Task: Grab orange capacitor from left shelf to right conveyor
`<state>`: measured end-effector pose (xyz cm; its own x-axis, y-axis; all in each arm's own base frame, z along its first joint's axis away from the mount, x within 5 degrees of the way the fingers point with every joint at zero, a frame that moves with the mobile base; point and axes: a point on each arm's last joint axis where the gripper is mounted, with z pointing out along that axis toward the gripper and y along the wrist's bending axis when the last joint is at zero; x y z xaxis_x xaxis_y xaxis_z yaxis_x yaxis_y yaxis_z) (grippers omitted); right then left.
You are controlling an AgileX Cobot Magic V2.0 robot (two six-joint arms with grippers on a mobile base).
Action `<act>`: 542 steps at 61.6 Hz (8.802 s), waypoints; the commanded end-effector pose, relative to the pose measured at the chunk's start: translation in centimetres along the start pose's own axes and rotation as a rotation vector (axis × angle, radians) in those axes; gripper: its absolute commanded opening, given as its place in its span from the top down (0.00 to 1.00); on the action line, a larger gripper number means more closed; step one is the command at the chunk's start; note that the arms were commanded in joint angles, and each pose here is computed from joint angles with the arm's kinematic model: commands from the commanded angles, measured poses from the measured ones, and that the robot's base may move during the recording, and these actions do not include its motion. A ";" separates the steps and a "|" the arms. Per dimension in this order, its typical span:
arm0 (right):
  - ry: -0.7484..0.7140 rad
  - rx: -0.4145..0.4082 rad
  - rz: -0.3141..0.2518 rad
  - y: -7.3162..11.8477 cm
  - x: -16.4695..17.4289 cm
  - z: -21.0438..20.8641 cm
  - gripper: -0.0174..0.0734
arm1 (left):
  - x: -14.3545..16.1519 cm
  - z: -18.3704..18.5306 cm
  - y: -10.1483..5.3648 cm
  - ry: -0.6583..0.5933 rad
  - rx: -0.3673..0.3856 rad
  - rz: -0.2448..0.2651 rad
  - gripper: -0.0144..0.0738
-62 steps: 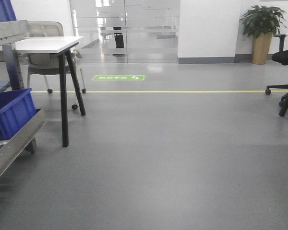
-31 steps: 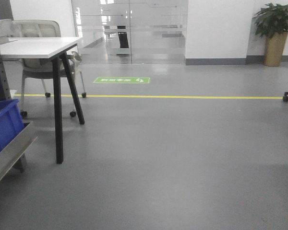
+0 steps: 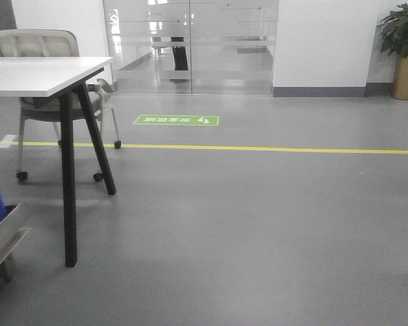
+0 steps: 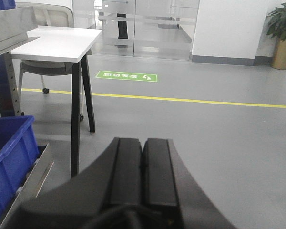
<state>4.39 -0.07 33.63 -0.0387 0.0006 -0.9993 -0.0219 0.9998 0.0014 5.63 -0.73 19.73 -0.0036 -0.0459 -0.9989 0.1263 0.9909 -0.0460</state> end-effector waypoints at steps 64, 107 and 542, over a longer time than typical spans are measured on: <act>-0.107 -0.002 -0.011 0.0 -1.7 -0.2 0.68 | -1.1 -0.2 0.2 -0.107 -0.038 -0.001 0.98; -0.107 -0.002 -0.011 0.0 -1.7 -0.2 0.68 | -1.1 -0.2 0.2 -0.109 -0.036 -0.001 0.98; -0.061 0.004 -0.004 0.1 12.0 1.3 0.74 | -1.1 -0.2 0.5 -0.111 -0.088 0.001 0.98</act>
<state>5.47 0.13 20.64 -0.1121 -0.0028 -0.9937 -0.0210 0.9998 -0.0005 5.67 -0.22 19.73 0.0006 -0.0461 -0.9989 0.0353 0.9983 -0.0460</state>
